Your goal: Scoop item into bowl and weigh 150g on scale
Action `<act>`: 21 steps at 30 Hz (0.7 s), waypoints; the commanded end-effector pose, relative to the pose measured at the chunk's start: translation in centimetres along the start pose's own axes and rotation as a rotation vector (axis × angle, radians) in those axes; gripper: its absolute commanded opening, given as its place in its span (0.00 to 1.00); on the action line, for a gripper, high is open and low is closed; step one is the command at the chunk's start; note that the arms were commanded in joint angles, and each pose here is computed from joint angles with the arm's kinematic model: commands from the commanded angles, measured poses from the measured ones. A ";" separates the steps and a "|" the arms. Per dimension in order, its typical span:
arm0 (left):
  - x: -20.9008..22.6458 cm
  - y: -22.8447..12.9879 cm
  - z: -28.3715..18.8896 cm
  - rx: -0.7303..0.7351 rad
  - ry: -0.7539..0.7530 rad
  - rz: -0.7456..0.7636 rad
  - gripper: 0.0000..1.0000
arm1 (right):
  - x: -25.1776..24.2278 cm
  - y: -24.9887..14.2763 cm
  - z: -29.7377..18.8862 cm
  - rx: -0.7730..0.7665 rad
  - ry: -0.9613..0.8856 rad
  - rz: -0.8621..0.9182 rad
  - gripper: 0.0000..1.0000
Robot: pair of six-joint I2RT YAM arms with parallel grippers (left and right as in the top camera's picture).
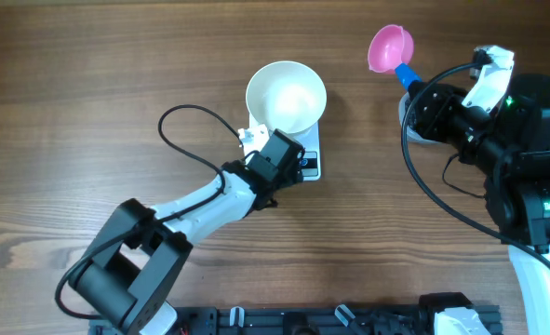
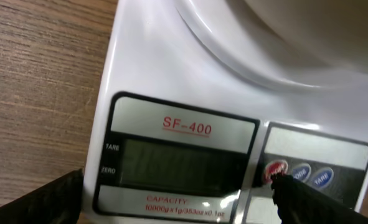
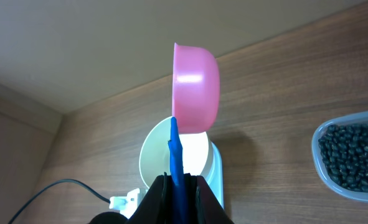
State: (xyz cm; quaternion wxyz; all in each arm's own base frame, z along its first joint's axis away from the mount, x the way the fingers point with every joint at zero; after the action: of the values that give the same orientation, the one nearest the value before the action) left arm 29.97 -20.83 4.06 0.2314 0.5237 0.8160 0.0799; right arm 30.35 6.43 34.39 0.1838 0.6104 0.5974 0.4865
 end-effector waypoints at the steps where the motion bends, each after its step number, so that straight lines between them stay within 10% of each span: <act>1: -1.0 -1.1 -1.0 0.067 -0.062 0.030 1.00 | 0.0 1.0 -0.6 -0.033 -0.013 -0.026 0.04; 21: -0.4 0.1 0.7 -0.036 -0.011 0.020 1.00 | 0.1 1.0 -0.6 -0.033 -0.013 -0.026 0.04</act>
State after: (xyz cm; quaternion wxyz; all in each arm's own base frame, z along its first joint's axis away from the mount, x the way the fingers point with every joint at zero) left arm 30.25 -20.79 3.70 0.2380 0.5247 0.8126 0.0877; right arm 30.35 6.43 34.39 0.1838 0.6104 0.5974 0.4865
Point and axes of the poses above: each gripper's point midway between its finger pads, its own z axis out along the fingers, its own x axis along the line the jaws close on, y = z × x, the point moved 3 cm from there along -z, back along the fingers, and after that the axes turned 11 degrees about -z, right-handed, at the moved point
